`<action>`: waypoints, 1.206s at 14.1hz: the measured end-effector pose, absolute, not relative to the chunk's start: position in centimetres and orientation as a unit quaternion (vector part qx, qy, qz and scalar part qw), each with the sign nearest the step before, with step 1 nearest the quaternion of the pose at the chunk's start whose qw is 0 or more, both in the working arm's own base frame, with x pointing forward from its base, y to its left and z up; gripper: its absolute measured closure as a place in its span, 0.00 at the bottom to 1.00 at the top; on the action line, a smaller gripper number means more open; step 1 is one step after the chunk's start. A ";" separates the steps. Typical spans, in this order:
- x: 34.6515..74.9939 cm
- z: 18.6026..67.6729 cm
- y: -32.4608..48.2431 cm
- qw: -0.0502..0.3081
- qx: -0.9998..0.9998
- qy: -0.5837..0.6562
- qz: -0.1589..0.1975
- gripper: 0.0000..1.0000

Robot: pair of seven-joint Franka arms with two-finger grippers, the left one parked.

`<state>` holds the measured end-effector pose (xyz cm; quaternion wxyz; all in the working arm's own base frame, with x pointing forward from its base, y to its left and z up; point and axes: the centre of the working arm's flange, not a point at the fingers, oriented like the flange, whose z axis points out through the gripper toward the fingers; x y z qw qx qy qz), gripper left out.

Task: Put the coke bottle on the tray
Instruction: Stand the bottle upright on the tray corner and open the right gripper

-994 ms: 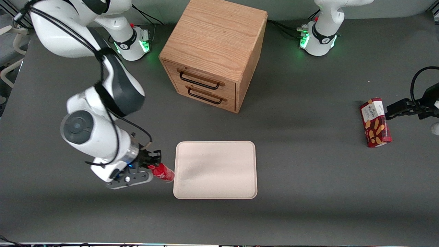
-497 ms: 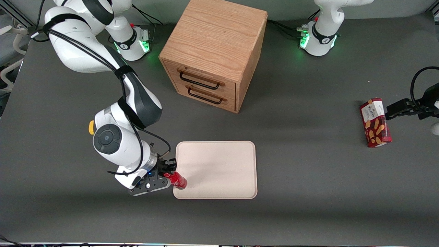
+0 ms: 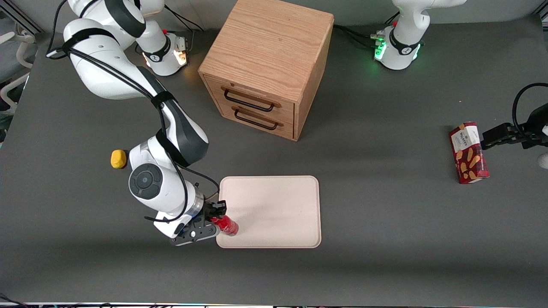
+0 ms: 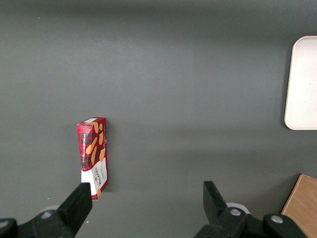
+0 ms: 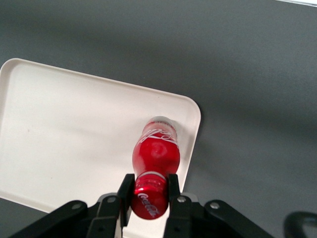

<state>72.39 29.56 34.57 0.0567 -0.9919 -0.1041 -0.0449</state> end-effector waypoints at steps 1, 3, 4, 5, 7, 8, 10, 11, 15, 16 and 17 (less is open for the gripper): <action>72.4 34.6 29.6 0.057 -0.992 -0.104 -0.045 0.68; 72.4 34.7 29.5 0.057 -0.992 -0.103 -0.047 0.56; 72.5 34.8 29.5 0.058 -0.992 -0.103 -0.048 0.45; 72.5 34.8 29.5 0.058 -0.992 -0.102 -0.047 0.36; 72.6 34.8 29.5 0.060 -0.992 -0.102 -0.054 0.16; 72.7 34.9 29.5 0.062 -0.991 -0.101 -0.059 0.04; 72.8 35.0 29.5 0.064 -0.991 -0.101 -0.063 0.00; 72.8 35.0 29.5 0.064 -0.991 -0.100 -0.063 0.00; 72.7 35.6 29.5 0.063 -0.991 -0.102 -0.065 0.00; 72.2 36.2 29.5 0.060 -0.991 -0.104 -0.065 0.00; 71.5 37.1 29.6 0.055 -0.991 -0.107 -0.064 0.00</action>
